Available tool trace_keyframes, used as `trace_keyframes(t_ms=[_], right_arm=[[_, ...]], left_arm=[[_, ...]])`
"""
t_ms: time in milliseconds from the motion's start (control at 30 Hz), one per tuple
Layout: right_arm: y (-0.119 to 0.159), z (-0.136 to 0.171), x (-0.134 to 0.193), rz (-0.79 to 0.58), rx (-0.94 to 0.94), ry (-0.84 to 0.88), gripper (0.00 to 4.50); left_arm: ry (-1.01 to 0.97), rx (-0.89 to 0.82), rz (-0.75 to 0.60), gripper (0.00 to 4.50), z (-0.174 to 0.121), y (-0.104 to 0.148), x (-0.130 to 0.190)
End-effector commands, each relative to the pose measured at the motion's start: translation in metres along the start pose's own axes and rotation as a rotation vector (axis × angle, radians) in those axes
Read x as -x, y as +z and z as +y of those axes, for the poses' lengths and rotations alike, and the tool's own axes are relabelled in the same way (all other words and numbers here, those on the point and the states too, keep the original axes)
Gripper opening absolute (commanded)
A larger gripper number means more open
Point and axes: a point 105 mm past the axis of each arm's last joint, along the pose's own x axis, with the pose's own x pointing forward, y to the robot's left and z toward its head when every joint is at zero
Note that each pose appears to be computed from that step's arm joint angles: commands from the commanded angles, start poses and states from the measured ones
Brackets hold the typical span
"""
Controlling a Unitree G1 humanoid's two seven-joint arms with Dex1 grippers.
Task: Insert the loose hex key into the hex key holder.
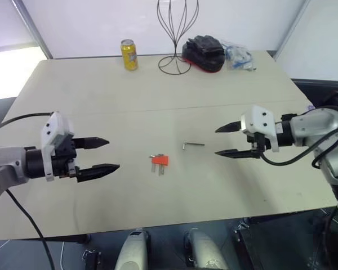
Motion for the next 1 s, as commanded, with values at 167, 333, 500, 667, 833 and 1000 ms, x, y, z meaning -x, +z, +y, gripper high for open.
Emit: trace_keyframes(t_ms=[167, 333, 500, 667, 833, 1000], right_arm=[[0.010, -0.003, 0.008, -0.010, 0.044, -0.014, 3.19], [0.010, -0.001, 0.007, -0.012, 0.040, -0.008, 3.19], [0.010, -0.001, 0.006, -0.014, 0.037, -0.009, 3.19], [0.011, 0.000, 0.005, -0.016, 0.035, -0.009, 3.19], [0.011, 0.000, 0.002, -0.024, 0.034, -0.008, 3.19], [0.015, 0.002, -0.005, -0.054, 0.032, -0.014, 3.19]], left_arm=[[0.022, -0.027, -0.030, 4.50, 0.002, 0.008, 0.004], [0.018, -0.032, -0.006, 4.50, 0.000, 0.002, 0.003], [0.018, -0.034, -0.004, 4.50, -0.001, 0.000, 0.004], [0.020, -0.031, -0.002, 4.50, -0.001, -0.002, 0.004], [0.025, -0.030, -0.004, 4.50, -0.002, -0.003, 0.004], [0.052, -0.027, -0.023, 4.50, 0.000, -0.004, 0.002]])
